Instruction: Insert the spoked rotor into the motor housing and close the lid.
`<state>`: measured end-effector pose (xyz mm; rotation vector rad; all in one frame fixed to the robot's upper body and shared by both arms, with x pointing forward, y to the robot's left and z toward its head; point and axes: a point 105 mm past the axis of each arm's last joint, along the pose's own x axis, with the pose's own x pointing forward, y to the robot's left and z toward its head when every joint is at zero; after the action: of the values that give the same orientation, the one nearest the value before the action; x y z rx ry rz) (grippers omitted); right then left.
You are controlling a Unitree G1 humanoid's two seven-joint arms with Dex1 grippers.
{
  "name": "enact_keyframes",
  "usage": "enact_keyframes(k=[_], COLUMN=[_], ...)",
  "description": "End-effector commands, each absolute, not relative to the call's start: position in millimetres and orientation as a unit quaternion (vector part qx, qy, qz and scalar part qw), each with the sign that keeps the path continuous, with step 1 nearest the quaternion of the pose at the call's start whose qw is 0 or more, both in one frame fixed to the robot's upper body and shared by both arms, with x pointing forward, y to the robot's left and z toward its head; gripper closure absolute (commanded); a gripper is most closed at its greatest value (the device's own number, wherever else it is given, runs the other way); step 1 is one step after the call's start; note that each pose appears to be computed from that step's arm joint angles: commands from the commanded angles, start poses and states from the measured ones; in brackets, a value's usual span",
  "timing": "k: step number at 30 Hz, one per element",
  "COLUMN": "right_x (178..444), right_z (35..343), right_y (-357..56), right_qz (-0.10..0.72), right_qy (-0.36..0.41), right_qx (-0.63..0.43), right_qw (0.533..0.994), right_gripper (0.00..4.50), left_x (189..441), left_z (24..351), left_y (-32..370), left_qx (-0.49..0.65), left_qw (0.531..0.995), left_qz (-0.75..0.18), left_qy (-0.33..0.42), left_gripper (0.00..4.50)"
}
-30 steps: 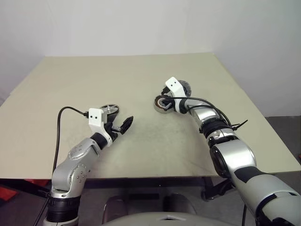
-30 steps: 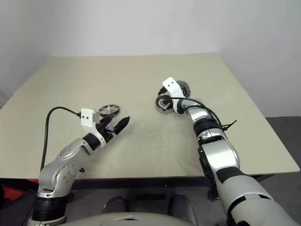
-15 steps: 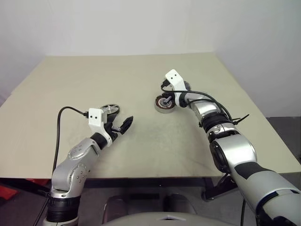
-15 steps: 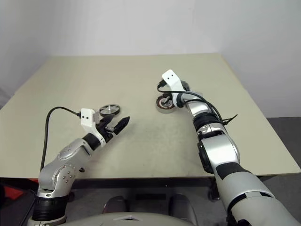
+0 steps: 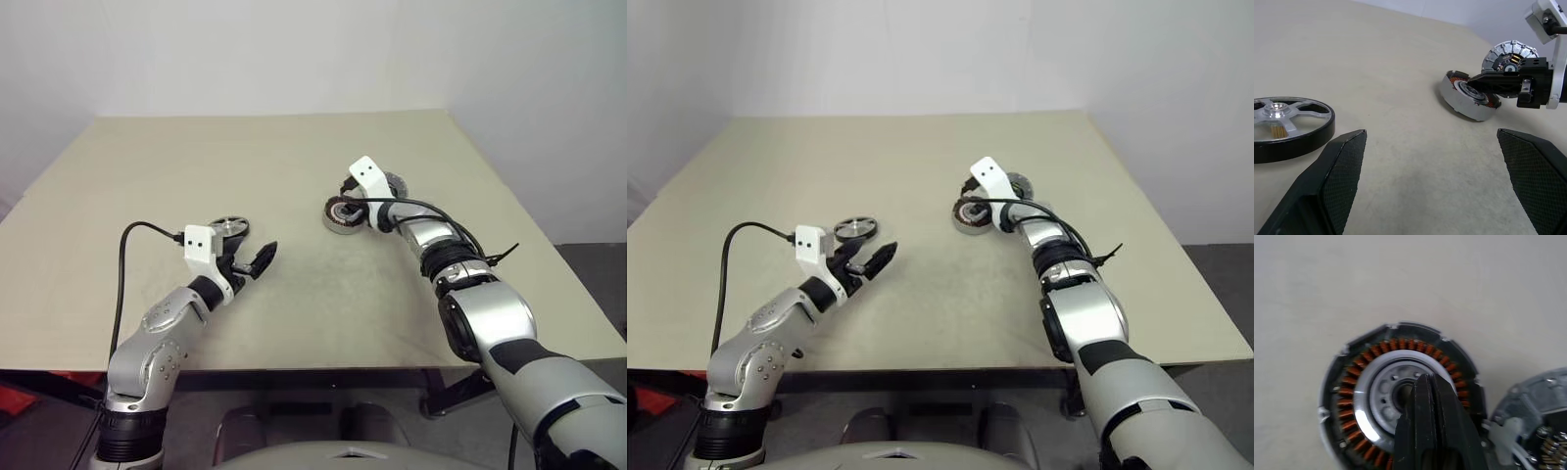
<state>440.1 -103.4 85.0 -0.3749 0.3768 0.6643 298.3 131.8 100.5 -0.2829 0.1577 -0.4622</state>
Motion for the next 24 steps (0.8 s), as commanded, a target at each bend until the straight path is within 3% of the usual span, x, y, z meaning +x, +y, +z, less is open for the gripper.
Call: enact_keyframes(k=[1, 7, 12, 15, 21, 24], right_x=[434, 426, 422, 418, 417, 412], right_z=[116, 140, 143, 135, 145, 153], right_y=[-87, -86, -93, -106, -116, -115], right_qz=[0.389, 0.422, 0.444, 0.463, 0.49, 0.522], right_qy=[0.134, 0.098, 0.103, 0.122, 0.117, 0.108], right_qx=[-0.208, -0.294, -0.327, -0.367, -0.436, -0.465], right_qw=[0.888, 0.852, 0.828, 0.797, 0.746, 0.707], right_gripper=[4.49, 4.49, 4.49, 3.92, 1.96, 1.96], left_x=[301, 303, 304, 304, 304, 304], left_z=[111, 111, 111, 111, 111, 111], left_y=[134, 132, 131, 131, 131, 131], left_qx=[-0.134, -0.136, -0.138, -0.139, -0.139, -0.138], left_qw=[0.963, 0.962, 0.962, 0.962, 0.962, 0.962], left_qz=[-0.228, -0.23, -0.23, -0.229, -0.229, -0.228], left_qy=[0.054, 0.054, 0.052, 0.051, 0.05, 0.05], left_gripper=[0.0, 0.0, 0.0, 0.0, 0.0, 0.0])
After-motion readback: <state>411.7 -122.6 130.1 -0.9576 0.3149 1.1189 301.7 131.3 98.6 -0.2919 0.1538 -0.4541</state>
